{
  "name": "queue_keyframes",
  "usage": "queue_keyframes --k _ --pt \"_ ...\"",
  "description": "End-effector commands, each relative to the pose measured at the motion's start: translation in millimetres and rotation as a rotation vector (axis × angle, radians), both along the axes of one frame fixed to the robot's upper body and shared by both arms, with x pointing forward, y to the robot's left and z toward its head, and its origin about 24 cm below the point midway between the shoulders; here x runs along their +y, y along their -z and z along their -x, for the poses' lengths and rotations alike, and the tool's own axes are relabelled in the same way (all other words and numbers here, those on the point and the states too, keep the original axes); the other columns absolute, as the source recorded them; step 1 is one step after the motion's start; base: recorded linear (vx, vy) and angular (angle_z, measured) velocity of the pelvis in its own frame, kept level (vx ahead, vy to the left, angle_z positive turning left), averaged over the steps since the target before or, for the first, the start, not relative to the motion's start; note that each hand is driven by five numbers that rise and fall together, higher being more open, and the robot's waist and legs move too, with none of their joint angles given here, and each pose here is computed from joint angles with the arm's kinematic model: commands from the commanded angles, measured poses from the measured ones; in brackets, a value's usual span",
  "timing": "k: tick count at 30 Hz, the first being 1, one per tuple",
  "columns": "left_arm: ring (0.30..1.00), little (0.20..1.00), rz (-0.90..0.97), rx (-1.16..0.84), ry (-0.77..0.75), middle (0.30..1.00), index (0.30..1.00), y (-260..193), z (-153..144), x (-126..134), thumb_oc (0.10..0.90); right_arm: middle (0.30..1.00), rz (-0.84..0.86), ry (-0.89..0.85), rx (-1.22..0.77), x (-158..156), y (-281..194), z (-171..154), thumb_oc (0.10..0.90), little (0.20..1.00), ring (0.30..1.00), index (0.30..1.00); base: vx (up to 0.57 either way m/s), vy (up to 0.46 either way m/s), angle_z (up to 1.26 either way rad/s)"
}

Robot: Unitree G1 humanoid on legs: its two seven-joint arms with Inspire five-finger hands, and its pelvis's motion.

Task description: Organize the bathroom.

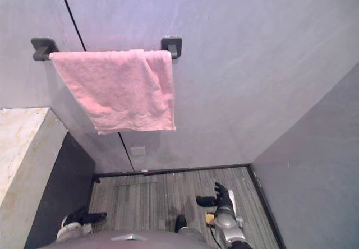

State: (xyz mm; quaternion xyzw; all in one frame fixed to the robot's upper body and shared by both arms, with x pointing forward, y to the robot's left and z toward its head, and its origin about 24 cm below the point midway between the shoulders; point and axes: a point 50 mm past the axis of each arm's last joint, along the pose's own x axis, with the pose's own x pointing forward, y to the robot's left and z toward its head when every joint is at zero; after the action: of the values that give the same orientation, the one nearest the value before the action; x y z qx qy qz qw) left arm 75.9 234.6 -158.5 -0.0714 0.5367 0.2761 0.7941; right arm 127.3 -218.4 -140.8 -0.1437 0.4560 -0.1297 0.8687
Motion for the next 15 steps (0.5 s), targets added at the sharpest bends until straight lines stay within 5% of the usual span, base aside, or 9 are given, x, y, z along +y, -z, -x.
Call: queue_keyframes --k 1,15 --pt "0.9 0.9 0.048 -0.03 0.034 0.9 0.9 0 -19 2 0.8 0.9 0.063 -0.098 -0.091 -7 -14 -35 0.8 0.9 0.9 0.9 -0.03 -0.011 -0.02" --pt "0.9 0.9 -0.006 0.161 0.233 0.9 0.9 4 -6 10 0.8 0.9 -0.07 -0.148 0.101 11 13 0 0.8 0.9 0.9 0.9 -0.21 -0.067 -0.06"
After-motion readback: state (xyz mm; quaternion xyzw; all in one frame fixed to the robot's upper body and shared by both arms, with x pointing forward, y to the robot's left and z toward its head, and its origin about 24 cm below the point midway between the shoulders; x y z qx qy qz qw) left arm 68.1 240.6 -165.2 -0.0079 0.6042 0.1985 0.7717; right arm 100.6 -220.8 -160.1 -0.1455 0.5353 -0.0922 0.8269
